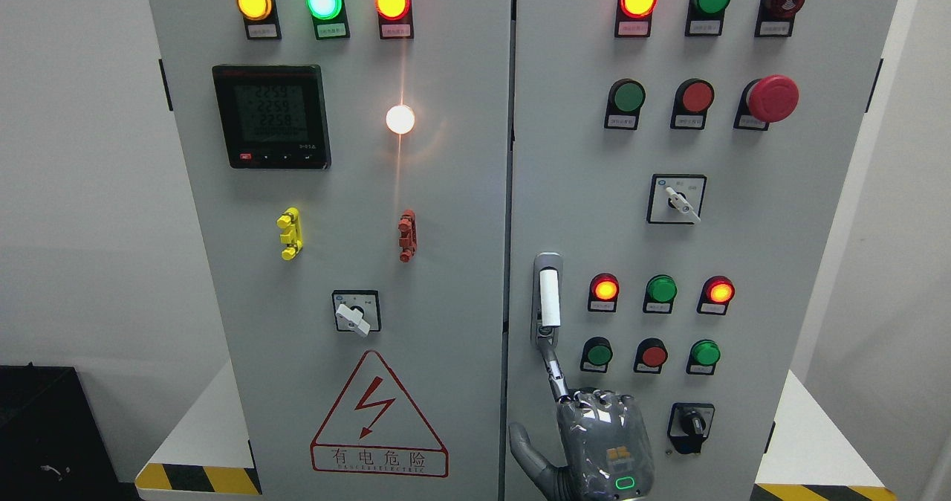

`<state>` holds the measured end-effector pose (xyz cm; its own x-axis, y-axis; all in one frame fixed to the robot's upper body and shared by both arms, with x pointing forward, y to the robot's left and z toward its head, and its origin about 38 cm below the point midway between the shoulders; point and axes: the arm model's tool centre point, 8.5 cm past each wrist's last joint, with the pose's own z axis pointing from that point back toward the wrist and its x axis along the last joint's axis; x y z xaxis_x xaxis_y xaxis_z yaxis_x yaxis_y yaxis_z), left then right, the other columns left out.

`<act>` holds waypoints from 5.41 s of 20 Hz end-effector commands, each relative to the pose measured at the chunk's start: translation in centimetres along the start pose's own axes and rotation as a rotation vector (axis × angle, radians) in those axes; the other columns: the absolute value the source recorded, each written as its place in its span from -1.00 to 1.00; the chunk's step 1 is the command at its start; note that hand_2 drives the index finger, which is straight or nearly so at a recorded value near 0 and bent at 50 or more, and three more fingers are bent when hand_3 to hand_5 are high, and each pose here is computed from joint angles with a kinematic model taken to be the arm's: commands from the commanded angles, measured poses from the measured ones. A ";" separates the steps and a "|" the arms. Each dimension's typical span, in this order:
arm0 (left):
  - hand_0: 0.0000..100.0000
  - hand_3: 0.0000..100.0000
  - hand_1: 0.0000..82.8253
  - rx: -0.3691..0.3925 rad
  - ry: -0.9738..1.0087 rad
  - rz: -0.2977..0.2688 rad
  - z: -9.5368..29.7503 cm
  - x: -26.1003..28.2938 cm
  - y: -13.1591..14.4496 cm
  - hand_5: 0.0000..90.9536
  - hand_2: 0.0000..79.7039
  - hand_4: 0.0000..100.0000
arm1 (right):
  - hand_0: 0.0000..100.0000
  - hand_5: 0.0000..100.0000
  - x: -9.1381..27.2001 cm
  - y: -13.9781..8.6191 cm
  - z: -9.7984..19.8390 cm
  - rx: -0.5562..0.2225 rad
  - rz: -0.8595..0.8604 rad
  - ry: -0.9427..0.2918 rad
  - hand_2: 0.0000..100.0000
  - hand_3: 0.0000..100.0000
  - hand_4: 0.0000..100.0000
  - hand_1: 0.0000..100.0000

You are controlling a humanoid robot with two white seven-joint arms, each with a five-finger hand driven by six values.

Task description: Release door handle

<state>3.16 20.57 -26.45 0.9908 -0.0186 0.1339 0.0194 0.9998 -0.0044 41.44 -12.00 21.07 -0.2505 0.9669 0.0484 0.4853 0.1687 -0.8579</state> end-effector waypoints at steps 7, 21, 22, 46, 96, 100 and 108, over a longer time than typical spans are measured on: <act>-0.76 -1.00 0.34 0.000 0.016 0.001 0.1 -1.1 0.0 -1.00 -1.00 -1.00 | -0.27 1.00 0.1 -1.6 -0.4 -0.053 0.003 -0.012 -0.80 1.00 1.00 -0.51; -0.76 -1.00 0.34 0.000 0.016 0.001 0.1 -1.1 0.0 -1.00 -1.00 -1.00 | -0.27 1.00 0.2 -2.1 -0.4 -0.068 0.004 -0.014 -0.79 1.00 1.00 -0.50; -0.76 -1.00 0.34 0.000 0.016 0.001 0.1 -1.1 0.0 -1.00 -1.00 -1.00 | -0.27 1.00 0.2 -2.1 -0.4 -0.068 0.003 -0.013 -0.79 1.00 1.00 -0.50; -0.76 -1.00 0.34 0.000 0.016 0.003 0.1 -1.1 0.0 -1.00 -1.00 -1.00 | -0.28 1.00 0.6 -3.3 -0.4 -0.107 0.000 -0.025 -0.79 1.00 1.00 -0.50; -0.76 -1.00 0.34 -0.001 0.016 0.001 0.1 -1.1 -0.1 -1.00 -1.00 -1.00 | -0.27 1.00 1.7 -8.1 1.4 -0.126 -0.060 -0.054 1.00 1.00 1.00 -0.92; -0.76 -1.00 0.34 0.000 0.016 0.003 0.1 -1.1 0.0 -1.00 -1.00 -1.00 | -0.40 1.00 1.3 -8.4 0.0 -0.118 -0.053 -0.015 1.00 1.00 1.00 -0.70; -0.76 -1.00 0.34 0.000 0.016 0.001 0.1 -1.1 0.0 -1.00 -1.00 -1.00 | -0.43 1.00 1.7 -8.3 -2.0 -0.112 -0.042 -0.016 1.00 1.00 1.00 -0.62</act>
<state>3.15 20.57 -26.45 0.9908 -0.0186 0.1337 0.0194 0.9998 -0.0044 37.48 -12.22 28.71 -0.2804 0.9564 0.0820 0.5666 0.2338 -0.7902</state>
